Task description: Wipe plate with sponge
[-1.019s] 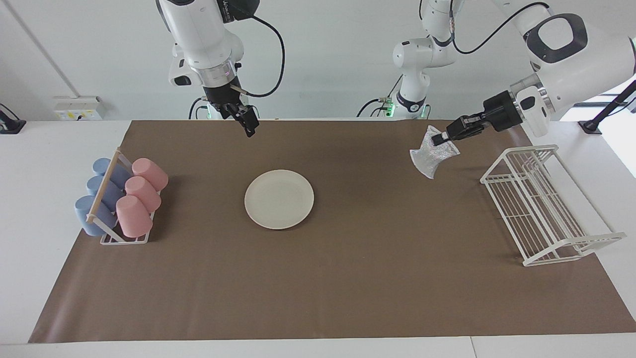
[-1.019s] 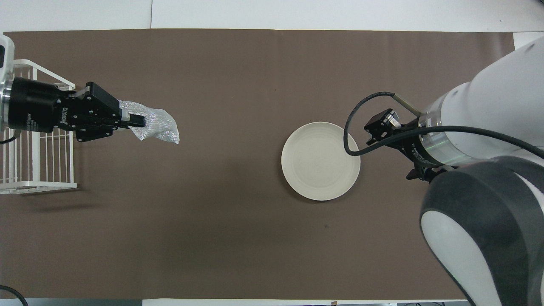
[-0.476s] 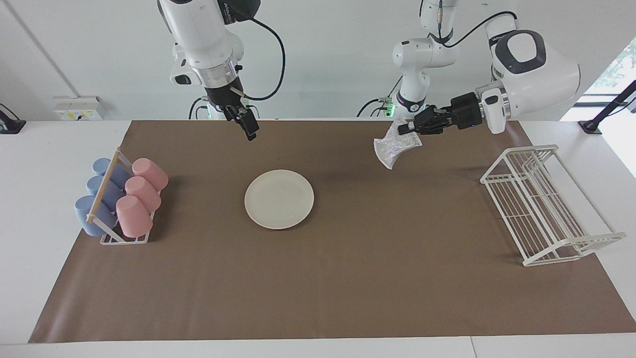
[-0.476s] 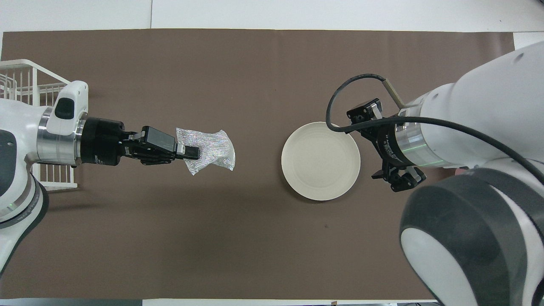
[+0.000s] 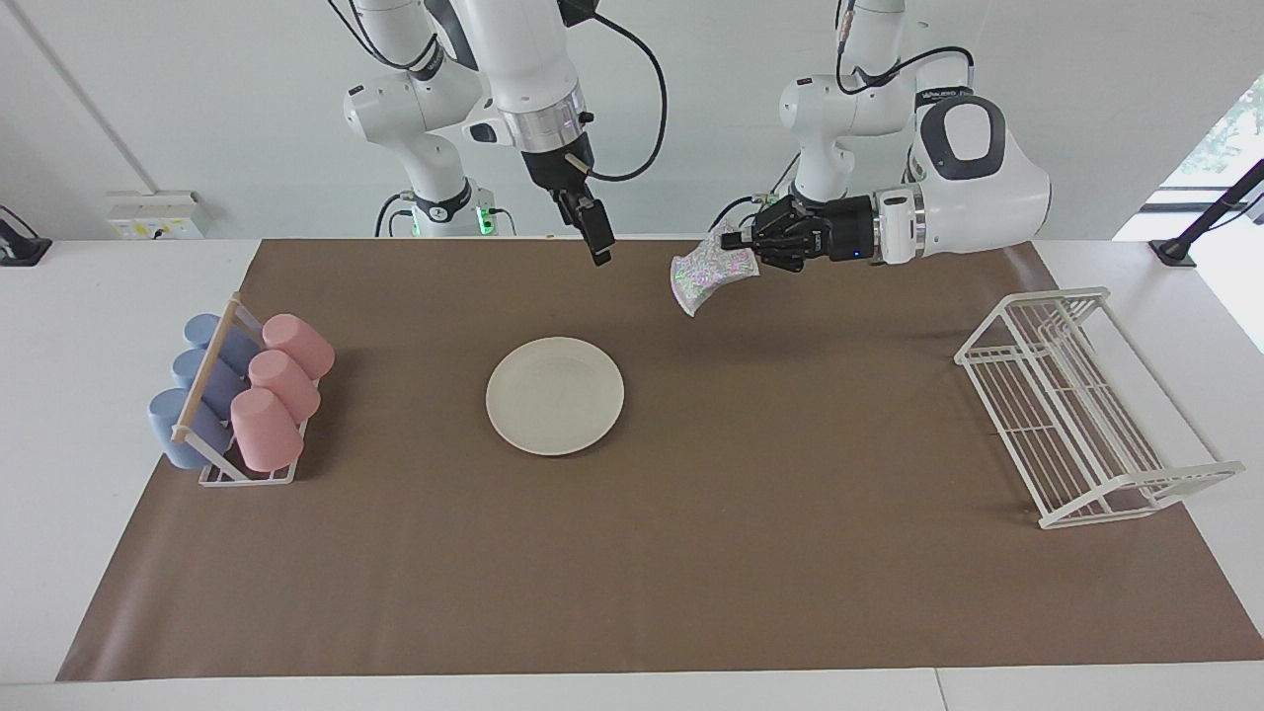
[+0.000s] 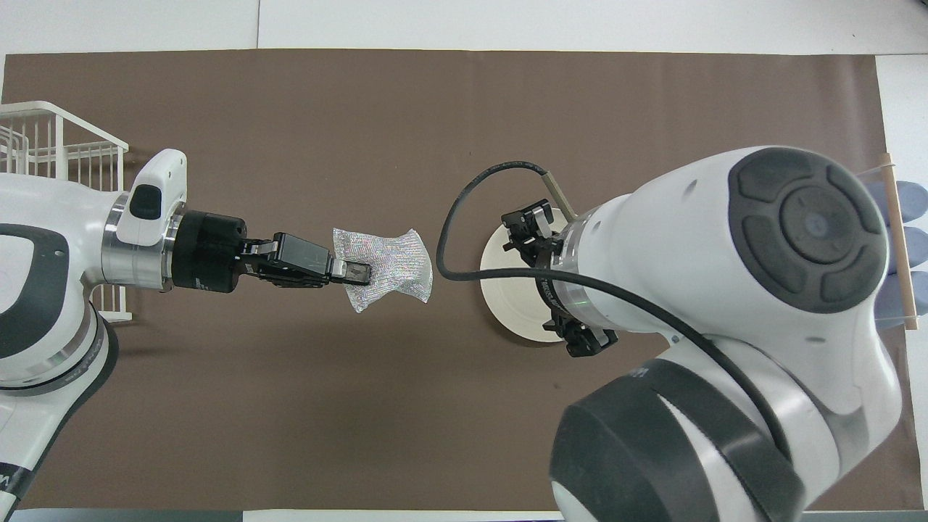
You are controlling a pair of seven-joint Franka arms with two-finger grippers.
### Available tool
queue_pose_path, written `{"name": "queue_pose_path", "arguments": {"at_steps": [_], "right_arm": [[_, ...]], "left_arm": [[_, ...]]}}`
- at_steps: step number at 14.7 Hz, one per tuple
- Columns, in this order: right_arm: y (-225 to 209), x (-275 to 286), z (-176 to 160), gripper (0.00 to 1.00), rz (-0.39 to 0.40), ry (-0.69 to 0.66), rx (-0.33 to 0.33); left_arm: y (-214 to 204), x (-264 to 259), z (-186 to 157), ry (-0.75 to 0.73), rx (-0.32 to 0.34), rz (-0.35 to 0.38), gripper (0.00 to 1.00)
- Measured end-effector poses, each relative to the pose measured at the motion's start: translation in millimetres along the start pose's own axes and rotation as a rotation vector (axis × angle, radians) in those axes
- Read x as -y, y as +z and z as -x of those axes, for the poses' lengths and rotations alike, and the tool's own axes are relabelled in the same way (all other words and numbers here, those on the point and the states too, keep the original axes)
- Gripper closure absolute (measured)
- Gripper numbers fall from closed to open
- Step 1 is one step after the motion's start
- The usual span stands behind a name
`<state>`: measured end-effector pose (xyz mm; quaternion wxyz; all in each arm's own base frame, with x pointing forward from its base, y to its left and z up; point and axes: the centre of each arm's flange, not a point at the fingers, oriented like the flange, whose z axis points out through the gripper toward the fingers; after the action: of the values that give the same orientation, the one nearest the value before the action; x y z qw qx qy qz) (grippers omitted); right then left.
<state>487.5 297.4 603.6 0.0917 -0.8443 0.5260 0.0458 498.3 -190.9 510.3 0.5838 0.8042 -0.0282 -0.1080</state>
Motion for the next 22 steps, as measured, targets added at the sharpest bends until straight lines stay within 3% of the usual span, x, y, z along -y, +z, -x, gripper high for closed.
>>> {"name": "queue_pose_path", "arguments": {"at_steps": [3, 11, 15, 22], "right_arm": [[7, 5, 8, 0.00, -0.010, 0.012, 0.004], [39, 50, 69, 0.00, -0.043, 0.165, 0.042], [50, 62, 86, 0.00, -0.050, 0.161, 0.054], [57, 64, 86, 0.04, -0.040, 0.162, 0.050]], "left_arm": [[2, 0, 0, 0.006, 0.004, 0.001, 0.95], [23, 9, 4, 0.094, 0.019, 0.005, 0.95], [28, 11, 5, 0.098, 0.022, 0.002, 0.95], [27, 11, 5, 0.098, 0.021, 0.002, 0.95]]}}
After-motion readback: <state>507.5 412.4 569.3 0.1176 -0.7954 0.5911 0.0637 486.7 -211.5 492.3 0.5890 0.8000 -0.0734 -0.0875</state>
